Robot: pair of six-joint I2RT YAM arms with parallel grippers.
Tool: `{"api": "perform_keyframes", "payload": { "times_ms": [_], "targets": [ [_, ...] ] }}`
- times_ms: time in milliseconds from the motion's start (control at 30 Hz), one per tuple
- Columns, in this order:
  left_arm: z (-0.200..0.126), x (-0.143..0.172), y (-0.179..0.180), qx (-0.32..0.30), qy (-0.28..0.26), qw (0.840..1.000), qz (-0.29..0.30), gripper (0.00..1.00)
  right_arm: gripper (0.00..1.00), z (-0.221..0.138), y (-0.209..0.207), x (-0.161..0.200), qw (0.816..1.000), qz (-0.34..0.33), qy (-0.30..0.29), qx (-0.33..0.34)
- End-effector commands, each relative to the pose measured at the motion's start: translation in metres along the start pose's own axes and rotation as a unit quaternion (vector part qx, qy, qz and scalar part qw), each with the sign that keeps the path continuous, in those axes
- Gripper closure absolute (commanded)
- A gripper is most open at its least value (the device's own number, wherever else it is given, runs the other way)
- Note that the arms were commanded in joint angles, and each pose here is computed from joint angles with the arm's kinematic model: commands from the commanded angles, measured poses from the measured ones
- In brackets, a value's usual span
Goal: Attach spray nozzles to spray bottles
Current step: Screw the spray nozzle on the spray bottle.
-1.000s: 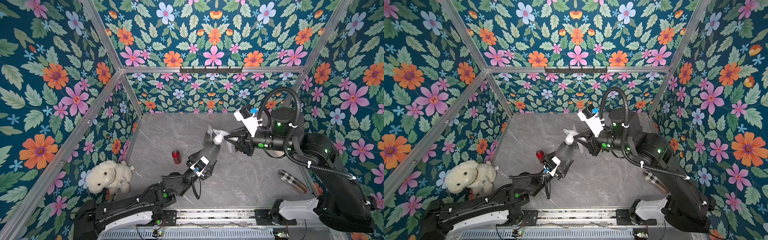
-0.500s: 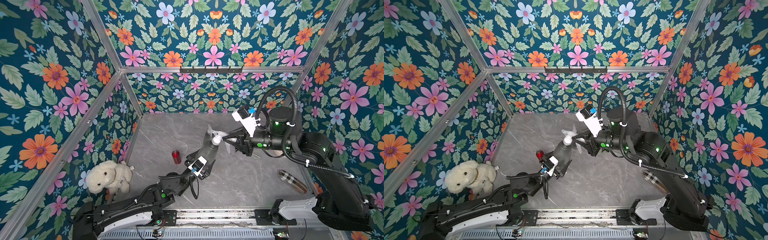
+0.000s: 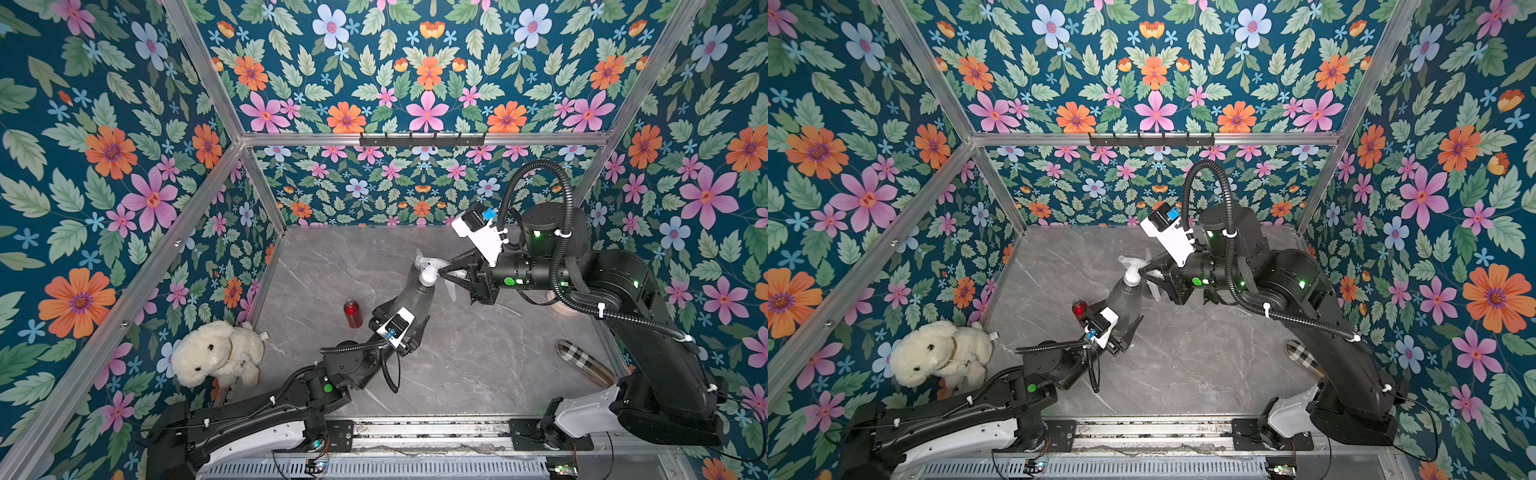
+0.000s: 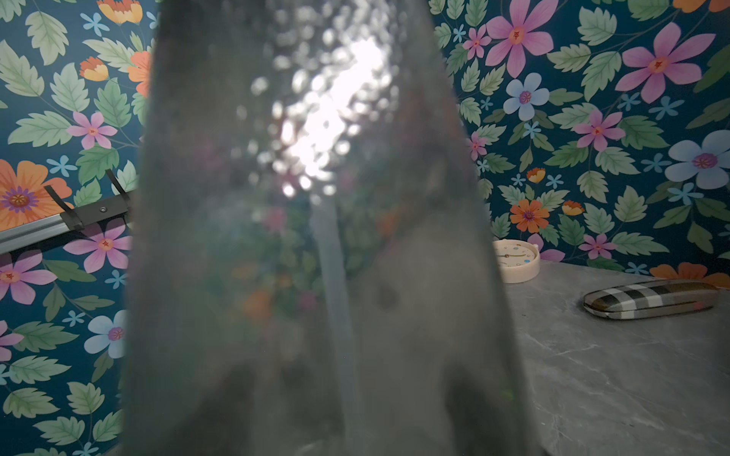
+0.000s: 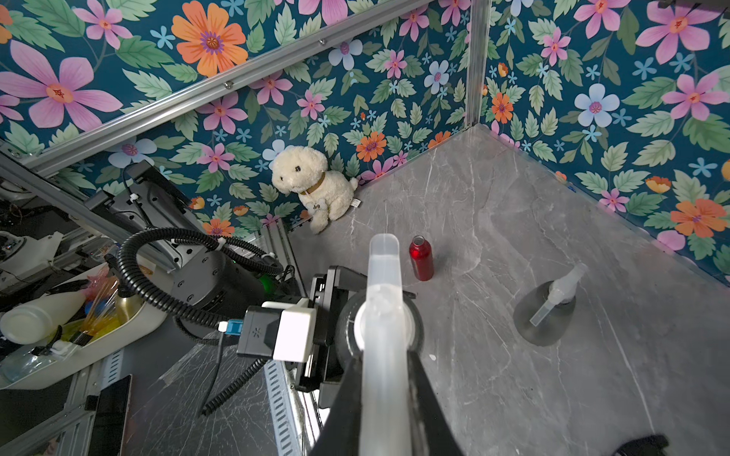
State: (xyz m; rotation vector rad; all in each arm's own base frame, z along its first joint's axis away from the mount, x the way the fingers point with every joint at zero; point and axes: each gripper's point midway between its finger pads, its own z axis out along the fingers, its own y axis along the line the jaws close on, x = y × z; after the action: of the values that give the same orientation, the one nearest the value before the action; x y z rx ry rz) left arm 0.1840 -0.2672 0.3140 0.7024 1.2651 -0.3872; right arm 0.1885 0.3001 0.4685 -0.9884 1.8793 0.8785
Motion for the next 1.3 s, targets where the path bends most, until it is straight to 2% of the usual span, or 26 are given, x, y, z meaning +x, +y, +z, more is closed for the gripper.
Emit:
{"api": "perform_keyframes", "payload": {
  "times_ms": [0,300,433,567,700,967,1133,1267],
  "targets": [
    [-0.002,-0.027,-0.001,0.012,-0.051,0.999,-0.002,1.0,1.0,0.009,0.01,0.028,0.998,0.011,0.058,-0.034],
    [0.001,-0.021,0.001,0.003,-0.037,0.999,-0.001,1.0,0.98,0.002,0.008,0.014,0.999,0.0,0.038,-0.016],
    [0.002,-0.02,0.001,0.001,-0.033,0.999,-0.003,1.0,0.8,0.0,0.007,0.009,1.0,-0.001,0.028,-0.01],
    [0.002,-0.019,0.002,0.0,-0.03,1.0,-0.003,1.0,0.71,-0.003,0.005,0.004,1.0,-0.001,0.015,-0.003],
    [0.003,-0.017,0.001,0.0,-0.027,1.0,-0.004,1.0,0.68,-0.008,0.006,-0.002,1.0,-0.003,0.001,0.0],
    [0.004,-0.017,0.003,-0.006,-0.03,1.0,-0.009,1.0,0.46,-0.013,0.012,-0.011,1.0,-0.022,-0.022,0.002],
    [0.004,-0.019,0.004,-0.007,-0.036,0.999,-0.018,1.0,0.34,-0.037,0.018,-0.036,0.994,-0.044,-0.098,0.011],
    [0.003,-0.02,0.004,0.0,-0.042,0.999,-0.027,1.0,0.32,-0.071,0.015,-0.055,0.981,-0.048,-0.186,0.041]
  ]
}}
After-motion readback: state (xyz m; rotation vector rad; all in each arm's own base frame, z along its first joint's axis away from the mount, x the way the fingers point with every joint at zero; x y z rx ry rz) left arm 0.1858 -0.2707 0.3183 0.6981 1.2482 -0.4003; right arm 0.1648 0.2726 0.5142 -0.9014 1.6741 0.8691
